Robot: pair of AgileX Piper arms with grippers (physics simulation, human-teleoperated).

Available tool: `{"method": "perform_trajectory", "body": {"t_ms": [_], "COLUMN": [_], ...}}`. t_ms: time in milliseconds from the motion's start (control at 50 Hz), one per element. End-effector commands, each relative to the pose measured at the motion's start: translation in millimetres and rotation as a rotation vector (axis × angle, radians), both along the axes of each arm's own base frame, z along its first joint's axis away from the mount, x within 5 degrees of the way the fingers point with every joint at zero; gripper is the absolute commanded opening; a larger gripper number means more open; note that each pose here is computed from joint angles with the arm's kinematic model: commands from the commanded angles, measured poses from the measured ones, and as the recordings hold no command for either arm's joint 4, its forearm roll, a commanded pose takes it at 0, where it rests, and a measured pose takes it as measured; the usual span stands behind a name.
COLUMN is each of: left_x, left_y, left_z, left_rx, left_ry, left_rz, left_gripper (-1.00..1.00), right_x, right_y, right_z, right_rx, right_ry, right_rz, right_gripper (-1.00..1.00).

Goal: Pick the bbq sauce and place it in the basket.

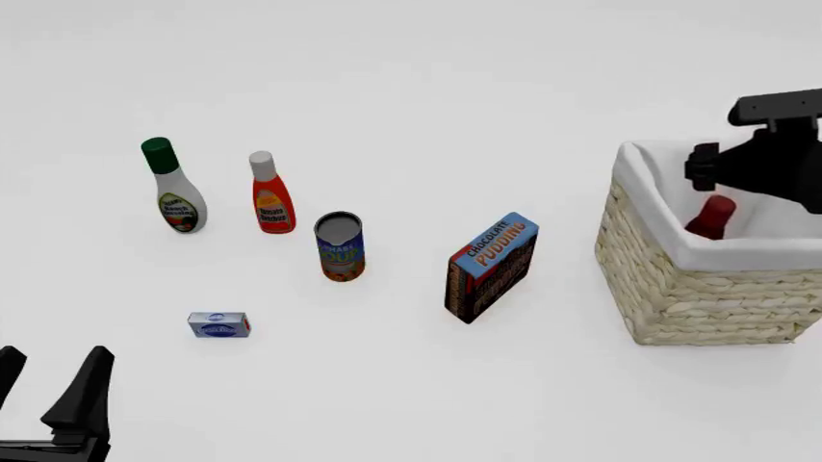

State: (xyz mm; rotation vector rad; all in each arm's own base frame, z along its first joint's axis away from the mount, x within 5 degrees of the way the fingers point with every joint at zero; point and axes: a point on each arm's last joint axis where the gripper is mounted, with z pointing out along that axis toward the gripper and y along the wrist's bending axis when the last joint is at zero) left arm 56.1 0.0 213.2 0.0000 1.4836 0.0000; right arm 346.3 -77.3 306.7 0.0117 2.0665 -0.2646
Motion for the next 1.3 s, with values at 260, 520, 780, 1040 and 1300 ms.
{"method": "perform_trajectory", "body": {"t_ms": [260,520,780,1040,1300], "left_x": [0,0,0,0,0], "left_y": [0,0,0,0,0], "left_z": [0,0,0,0,0], "left_rx": [0.0,0.0,0.0,0.0,0.0], "left_ry": [0.0,0.0,0.0,0.0,0.0], "left_rz": [0.0,0.0,0.0,0.0,0.0], "left_gripper": [1.0,1.0,1.0,1.0,1.0], "right_x": [-22,-37,-54,-70,-92], "right_y": [12,20,34,40,42], "right_z": [51,77,100,114,127], "right_rx": [-0.027,-0.035,-0.029,-0.015,0.0], "right_ry": [-0.067,-0.107,-0.155,-0.196,-0.236], "right_rz": [0.028,0.043,0.073,0.079,0.063], "right_gripper": [1.0,1.0,1.0,1.0,1.0]}}
